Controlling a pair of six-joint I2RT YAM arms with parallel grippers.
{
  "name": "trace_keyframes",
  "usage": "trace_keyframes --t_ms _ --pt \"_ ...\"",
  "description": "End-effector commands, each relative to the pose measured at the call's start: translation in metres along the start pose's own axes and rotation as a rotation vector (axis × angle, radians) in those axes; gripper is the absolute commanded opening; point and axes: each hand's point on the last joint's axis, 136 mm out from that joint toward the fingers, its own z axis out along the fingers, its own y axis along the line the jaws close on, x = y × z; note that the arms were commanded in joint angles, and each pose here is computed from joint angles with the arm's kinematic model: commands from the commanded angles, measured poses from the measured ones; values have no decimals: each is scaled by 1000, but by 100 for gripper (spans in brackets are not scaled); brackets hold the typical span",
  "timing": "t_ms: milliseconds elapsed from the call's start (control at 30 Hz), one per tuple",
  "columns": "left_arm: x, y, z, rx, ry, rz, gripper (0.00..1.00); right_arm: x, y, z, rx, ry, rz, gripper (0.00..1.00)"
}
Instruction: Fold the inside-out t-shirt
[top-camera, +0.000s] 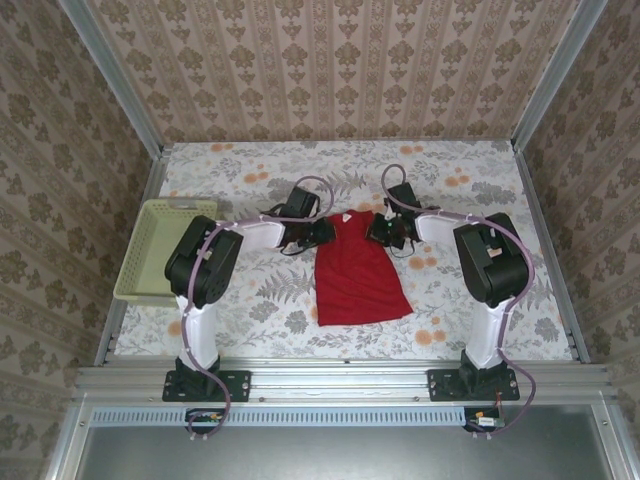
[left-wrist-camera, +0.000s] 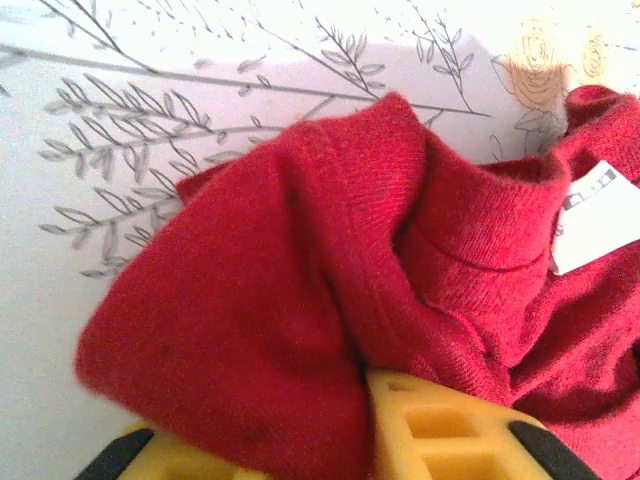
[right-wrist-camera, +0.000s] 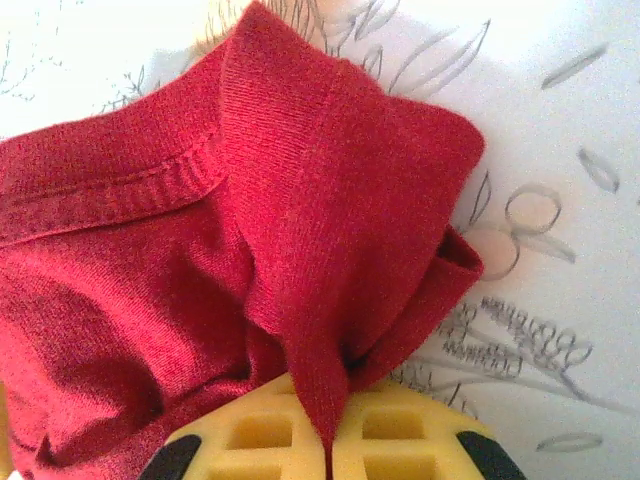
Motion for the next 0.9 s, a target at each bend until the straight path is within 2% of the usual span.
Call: trace_keyframes --t_ms 0,100,233,333,433,533,667,767,867 --pt "-2 -6 -9 53 -25 11 12 21 -17 -10 27 72 46 0" --pt "-3 -6 -27 75 -62 9 0 16 -18 -22 11 50 33 0" --pt "0 -16 -66 230 -167 -27 0 23 3 -39 -109 46 -7 0" --pt "7 -22 -91 262 -193 -3 0 25 12 -56 -150 15 -22 0" --pt "0 -29 -109 289 -228 10 0 10 29 -74 -190 -46 -60 0" --pt "-27 -32 -125 291 -276 20 0 -21 57 -94 -246 -115 -93 0" --pt "-91 -38 -155 288 -375 55 0 -81 97 -120 -307 -213 -137 0" --pt "-147 -63 -192 312 -474 142 0 -126 129 -142 -355 -291 -178 0" --pt "-170 -83 -220 305 -546 245 0 -152 160 -167 -413 -351 -219 0"
